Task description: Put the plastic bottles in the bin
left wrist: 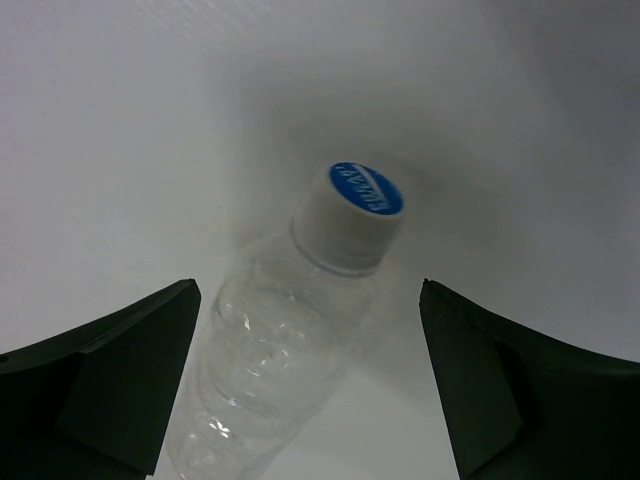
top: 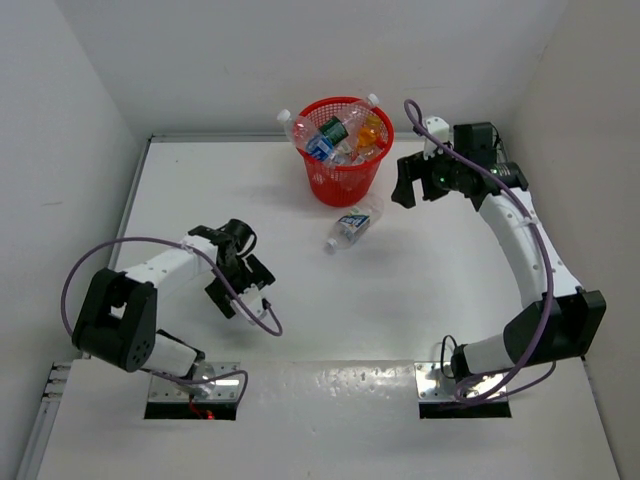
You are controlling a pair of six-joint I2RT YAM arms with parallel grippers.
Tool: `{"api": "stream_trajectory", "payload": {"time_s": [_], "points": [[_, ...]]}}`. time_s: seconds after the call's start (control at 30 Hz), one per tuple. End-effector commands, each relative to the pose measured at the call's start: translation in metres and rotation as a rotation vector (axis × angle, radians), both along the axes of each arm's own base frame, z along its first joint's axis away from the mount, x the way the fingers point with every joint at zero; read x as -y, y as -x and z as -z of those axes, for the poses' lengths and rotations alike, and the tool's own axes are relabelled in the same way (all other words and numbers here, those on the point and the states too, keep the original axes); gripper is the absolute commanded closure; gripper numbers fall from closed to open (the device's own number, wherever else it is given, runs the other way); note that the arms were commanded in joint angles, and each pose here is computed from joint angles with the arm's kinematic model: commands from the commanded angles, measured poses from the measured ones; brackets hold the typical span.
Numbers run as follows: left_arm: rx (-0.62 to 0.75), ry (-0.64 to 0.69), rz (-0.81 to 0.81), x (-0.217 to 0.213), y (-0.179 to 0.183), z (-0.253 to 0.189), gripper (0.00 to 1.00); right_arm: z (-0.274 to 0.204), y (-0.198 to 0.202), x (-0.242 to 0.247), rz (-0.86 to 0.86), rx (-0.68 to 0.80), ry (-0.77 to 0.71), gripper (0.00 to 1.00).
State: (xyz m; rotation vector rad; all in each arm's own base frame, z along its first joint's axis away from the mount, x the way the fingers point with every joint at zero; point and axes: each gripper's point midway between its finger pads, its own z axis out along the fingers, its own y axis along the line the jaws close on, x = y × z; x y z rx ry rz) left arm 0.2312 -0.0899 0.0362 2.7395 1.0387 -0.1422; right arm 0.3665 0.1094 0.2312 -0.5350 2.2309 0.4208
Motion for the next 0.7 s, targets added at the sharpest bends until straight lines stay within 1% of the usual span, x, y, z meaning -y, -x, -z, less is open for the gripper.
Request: {"api": "stream_trajectory", "payload": {"time_s": [0.0, 0.03, 0.07, 0.13, 0.17, 0.2, 0.23, 0.27, 0.3, 0.33, 0.37, 0.4, 0.43, 0.47, 0.5, 0.53, 0.57, 0.6, 0.63, 0.67], "points": [[0.135, -0.013, 0.371, 0.009, -0.023, 0.006, 0.01, -0.019, -0.011, 0.000, -0.009, 0.061, 0.001, 0.11], [0.155, -0.011, 0.385, 0.011, -0.027, 0.005, 0.01, -0.019, -0.012, -0.001, -0.012, 0.065, 0.002, 0.11], [0.152, -0.012, 0.375, 0.009, -0.030, 0.013, 0.04, -0.019, -0.012, -0.001, -0.016, 0.065, 0.004, 0.11], [0.168, -0.002, 0.384, 0.010, -0.037, 0.015, 0.08, -0.021, -0.013, -0.001, -0.021, 0.071, 0.002, 0.11], [0.176, 0.012, 0.384, 0.013, -0.038, 0.014, 0.17, -0.022, -0.012, -0.003, -0.028, 0.072, 0.001, 0.11], [0.178, 0.034, 0.368, 0.016, -0.040, 0.011, 0.24, -0.020, -0.012, -0.003, -0.029, 0.067, 0.000, 0.11], [0.178, 0.088, 0.352, 0.026, -0.040, 0.007, 0.30, -0.025, -0.013, -0.004, -0.033, 0.077, -0.006, 0.11], [0.201, 0.123, 0.330, 0.033, -0.050, -0.005, 0.38, -0.026, -0.014, -0.004, -0.034, 0.078, -0.006, 0.11], [0.224, 0.187, 0.284, 0.047, -0.059, -0.025, 0.41, -0.027, -0.015, -0.004, -0.035, 0.081, -0.005, 0.11], [0.198, 0.188, 0.258, 0.047, -0.054, -0.023, 0.44, -0.028, -0.015, -0.004, -0.035, 0.086, -0.004, 0.11], [0.223, 0.253, 0.240, 0.063, -0.064, -0.045, 0.47, -0.028, -0.015, -0.004, -0.037, 0.084, -0.002, 0.11], [0.199, 0.299, 0.180, 0.074, -0.061, -0.060, 0.51, -0.028, -0.015, -0.004, -0.036, 0.085, -0.003, 0.11], [0.190, 0.397, 0.154, 0.091, -0.061, -0.082, 0.54, -0.028, -0.015, -0.004, -0.035, 0.085, -0.003, 0.11], [0.238, 0.486, 0.122, 0.109, -0.077, -0.124, 0.59, -0.030, -0.015, -0.005, -0.037, 0.090, -0.008, 0.12], [0.221, 0.557, 0.079, 0.124, -0.078, -0.149, 0.60, -0.031, -0.014, -0.005, -0.035, 0.091, -0.010, 0.12], [0.133, 0.675, -0.058, 0.136, -0.075, -0.178, 0.62, -0.032, -0.014, -0.005, -0.034, 0.093, -0.013, 0.12], [0.157, 0.778, -0.079, 0.154, -0.086, -0.233, 0.64, -0.033, -0.013, -0.005, -0.034, 0.096, -0.014, 0.12], [0.120, 0.848, -0.122, 0.163, -0.087, -0.260, 0.66, -0.031, -0.015, -0.004, -0.028, 0.092, -0.016, 0.12], [0.001, 0.914, -0.250, 0.170, -0.084, -0.282, 0.67, -0.035, -0.013, -0.005, -0.025, 0.101, -0.023, 0.12], [-0.007, 1.034, -0.229, 0.181, -0.082, -0.341, 0.67, -0.036, -0.015, -0.003, -0.016, 0.102, -0.024, 0.12]]}}
